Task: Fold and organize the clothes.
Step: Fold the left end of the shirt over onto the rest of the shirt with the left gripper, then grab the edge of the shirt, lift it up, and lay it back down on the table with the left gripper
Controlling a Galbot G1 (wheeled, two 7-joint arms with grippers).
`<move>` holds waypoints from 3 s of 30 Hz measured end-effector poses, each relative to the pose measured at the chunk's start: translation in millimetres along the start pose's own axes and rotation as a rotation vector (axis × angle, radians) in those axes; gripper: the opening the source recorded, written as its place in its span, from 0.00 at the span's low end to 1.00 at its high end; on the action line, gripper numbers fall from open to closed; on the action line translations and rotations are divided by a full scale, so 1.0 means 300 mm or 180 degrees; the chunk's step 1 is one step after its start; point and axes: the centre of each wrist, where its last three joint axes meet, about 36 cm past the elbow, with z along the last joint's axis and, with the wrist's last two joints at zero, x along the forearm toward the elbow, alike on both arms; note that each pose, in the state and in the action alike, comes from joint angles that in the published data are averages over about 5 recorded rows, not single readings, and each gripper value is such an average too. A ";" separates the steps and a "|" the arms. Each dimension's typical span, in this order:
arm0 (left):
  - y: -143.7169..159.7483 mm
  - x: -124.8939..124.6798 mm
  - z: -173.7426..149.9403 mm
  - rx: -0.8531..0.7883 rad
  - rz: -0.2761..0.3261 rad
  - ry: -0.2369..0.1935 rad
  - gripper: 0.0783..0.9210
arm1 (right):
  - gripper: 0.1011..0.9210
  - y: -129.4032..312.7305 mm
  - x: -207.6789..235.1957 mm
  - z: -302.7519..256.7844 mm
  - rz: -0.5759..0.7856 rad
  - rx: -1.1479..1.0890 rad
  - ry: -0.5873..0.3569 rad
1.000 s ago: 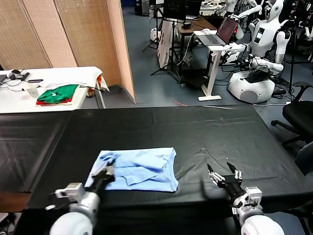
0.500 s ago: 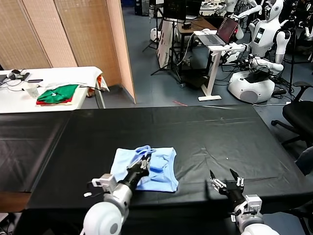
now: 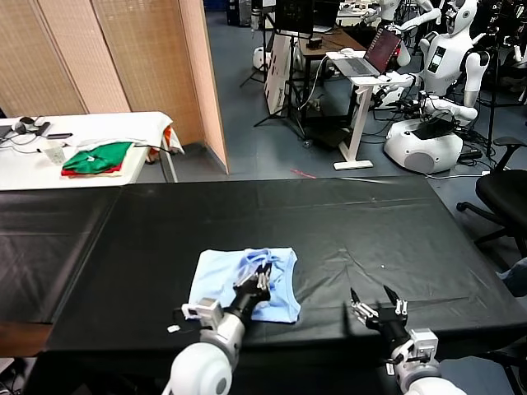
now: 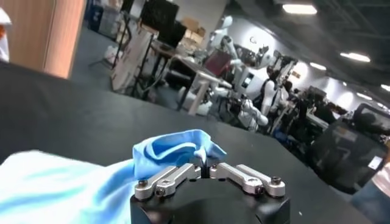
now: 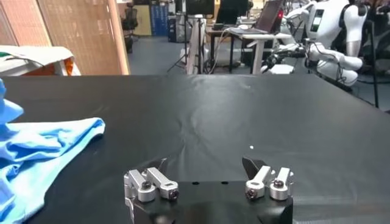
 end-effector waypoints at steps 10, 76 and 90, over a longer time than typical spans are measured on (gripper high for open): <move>-0.036 -0.031 0.113 -0.0029 -0.0059 0.0124 0.38 | 0.98 0.033 0.029 -0.062 -0.0346 0.0139 -0.0121; 0.474 0.183 -0.004 0.0348 -0.0780 -0.0228 0.98 | 0.98 0.048 -0.032 -0.076 -0.0367 0.0143 -0.0156; 0.448 0.155 0.057 0.0660 -0.0687 -0.0182 0.90 | 0.98 0.047 -0.029 -0.056 -0.0341 0.0064 -0.0180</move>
